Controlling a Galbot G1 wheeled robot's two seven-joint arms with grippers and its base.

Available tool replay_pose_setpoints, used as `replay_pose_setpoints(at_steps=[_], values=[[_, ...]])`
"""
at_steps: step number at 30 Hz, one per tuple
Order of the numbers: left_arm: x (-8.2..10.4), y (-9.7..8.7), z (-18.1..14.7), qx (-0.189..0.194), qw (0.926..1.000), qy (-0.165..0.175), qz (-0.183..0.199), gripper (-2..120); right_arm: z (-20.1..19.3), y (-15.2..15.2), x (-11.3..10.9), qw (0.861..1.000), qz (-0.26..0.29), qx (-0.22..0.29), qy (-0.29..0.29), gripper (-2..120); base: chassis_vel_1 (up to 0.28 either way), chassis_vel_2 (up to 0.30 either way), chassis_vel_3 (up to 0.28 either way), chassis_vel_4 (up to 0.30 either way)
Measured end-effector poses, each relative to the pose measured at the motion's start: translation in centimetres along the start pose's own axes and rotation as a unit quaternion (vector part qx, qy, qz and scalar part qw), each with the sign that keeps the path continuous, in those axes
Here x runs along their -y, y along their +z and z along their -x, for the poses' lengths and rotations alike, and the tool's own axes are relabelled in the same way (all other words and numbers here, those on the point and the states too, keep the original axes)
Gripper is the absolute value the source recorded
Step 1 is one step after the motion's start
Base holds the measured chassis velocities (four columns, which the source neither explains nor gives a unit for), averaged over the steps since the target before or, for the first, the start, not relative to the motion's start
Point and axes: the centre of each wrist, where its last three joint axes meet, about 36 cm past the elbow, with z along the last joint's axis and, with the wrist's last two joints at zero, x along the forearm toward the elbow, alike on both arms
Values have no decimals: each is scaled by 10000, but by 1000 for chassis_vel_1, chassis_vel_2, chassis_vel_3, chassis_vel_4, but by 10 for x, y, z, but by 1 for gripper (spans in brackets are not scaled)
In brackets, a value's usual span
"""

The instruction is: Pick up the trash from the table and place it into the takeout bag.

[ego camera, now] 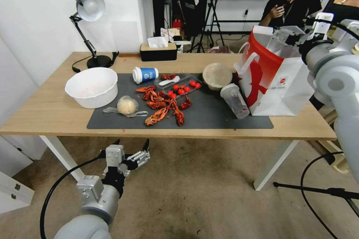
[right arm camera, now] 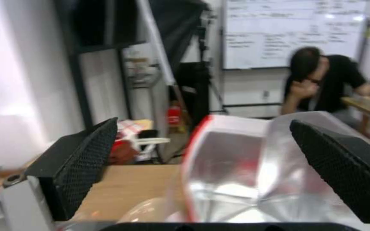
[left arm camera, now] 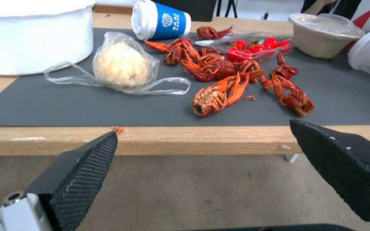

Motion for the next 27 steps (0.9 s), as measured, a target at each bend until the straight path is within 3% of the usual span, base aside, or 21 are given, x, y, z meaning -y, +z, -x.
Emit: replay_pose_setpoints(at_steps=[16,27], values=[[0,1,1,18,10000,12,-5,100,-52,68,-7,9933,-289,285,-1080,100,0,0,0,0],[0,2,2,130,9999,70,2,100,-126,137,-42,9925,-239,202,-1183,100,0,0,0,0]])
